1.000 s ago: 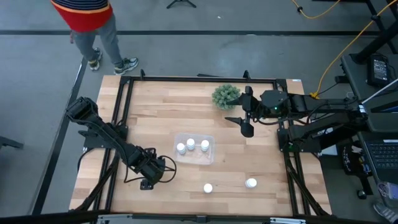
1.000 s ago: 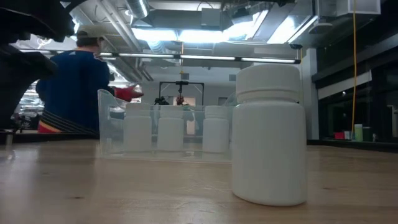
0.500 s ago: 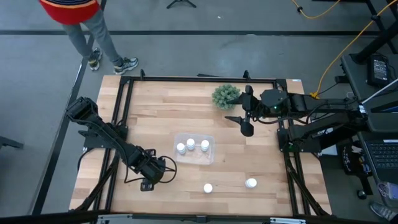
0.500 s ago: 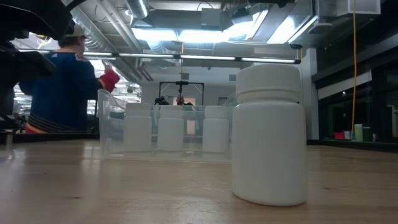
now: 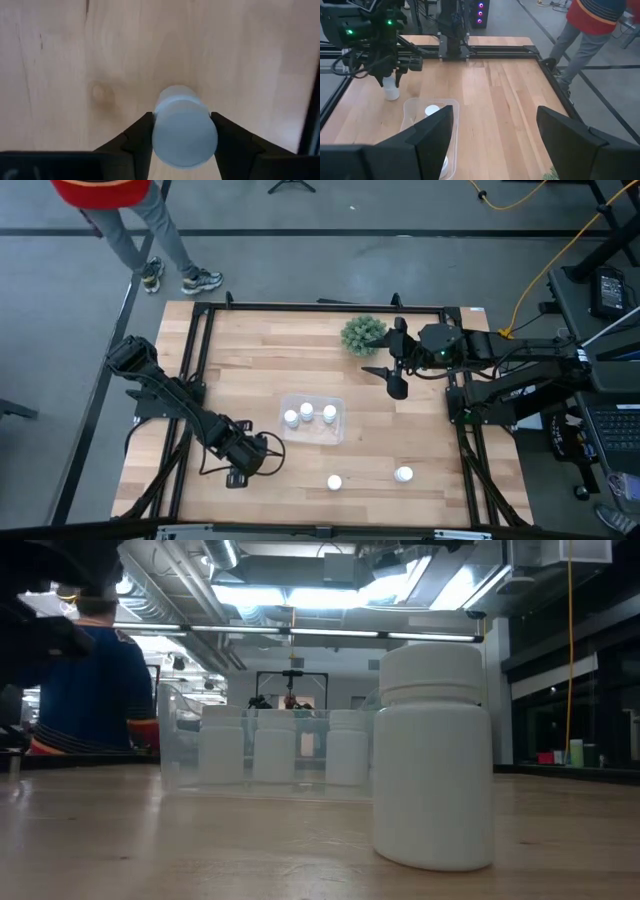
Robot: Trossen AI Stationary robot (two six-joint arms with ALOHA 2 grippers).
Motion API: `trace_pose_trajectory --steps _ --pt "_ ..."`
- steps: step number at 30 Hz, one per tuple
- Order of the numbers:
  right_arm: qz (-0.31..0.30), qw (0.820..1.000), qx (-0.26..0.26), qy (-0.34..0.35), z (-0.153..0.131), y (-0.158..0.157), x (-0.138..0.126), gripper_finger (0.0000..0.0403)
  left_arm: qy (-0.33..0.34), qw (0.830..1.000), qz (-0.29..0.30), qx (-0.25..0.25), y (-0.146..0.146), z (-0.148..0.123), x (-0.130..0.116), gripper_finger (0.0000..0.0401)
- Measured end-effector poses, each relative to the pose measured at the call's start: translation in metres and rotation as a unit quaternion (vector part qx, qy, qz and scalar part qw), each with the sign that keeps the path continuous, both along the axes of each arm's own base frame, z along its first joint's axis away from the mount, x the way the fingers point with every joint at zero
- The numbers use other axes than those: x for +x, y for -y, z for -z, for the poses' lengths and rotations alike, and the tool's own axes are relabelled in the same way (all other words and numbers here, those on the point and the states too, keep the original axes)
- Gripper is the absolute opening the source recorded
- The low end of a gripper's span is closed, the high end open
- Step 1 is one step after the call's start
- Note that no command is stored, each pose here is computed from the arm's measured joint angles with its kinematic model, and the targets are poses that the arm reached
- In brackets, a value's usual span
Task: Pick and place pill bottles into a basket
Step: Put the white medicine bottle into the transparent bin
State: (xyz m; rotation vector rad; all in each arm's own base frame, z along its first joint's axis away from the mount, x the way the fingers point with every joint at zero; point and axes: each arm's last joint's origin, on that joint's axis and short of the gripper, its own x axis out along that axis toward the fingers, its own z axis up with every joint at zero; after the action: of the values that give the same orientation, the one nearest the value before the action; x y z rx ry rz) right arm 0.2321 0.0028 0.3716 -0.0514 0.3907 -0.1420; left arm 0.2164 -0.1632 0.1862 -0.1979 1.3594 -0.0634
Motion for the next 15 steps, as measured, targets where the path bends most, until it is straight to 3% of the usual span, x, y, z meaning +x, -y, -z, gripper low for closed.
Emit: trace_pose_trajectory --steps 5,15 --pt "-0.001 1.0 -0.003 0.0 0.0 0.0 0.0 0.0288 0.015 1.0 0.001 0.002 -0.001 -0.013 0.003 0.0156" --pt "0.004 1.0 -0.018 -0.003 0.0 0.005 0.0 0.0288 0.049 0.997 0.025 0.058 -0.017 -0.058 0.019 0.0156"
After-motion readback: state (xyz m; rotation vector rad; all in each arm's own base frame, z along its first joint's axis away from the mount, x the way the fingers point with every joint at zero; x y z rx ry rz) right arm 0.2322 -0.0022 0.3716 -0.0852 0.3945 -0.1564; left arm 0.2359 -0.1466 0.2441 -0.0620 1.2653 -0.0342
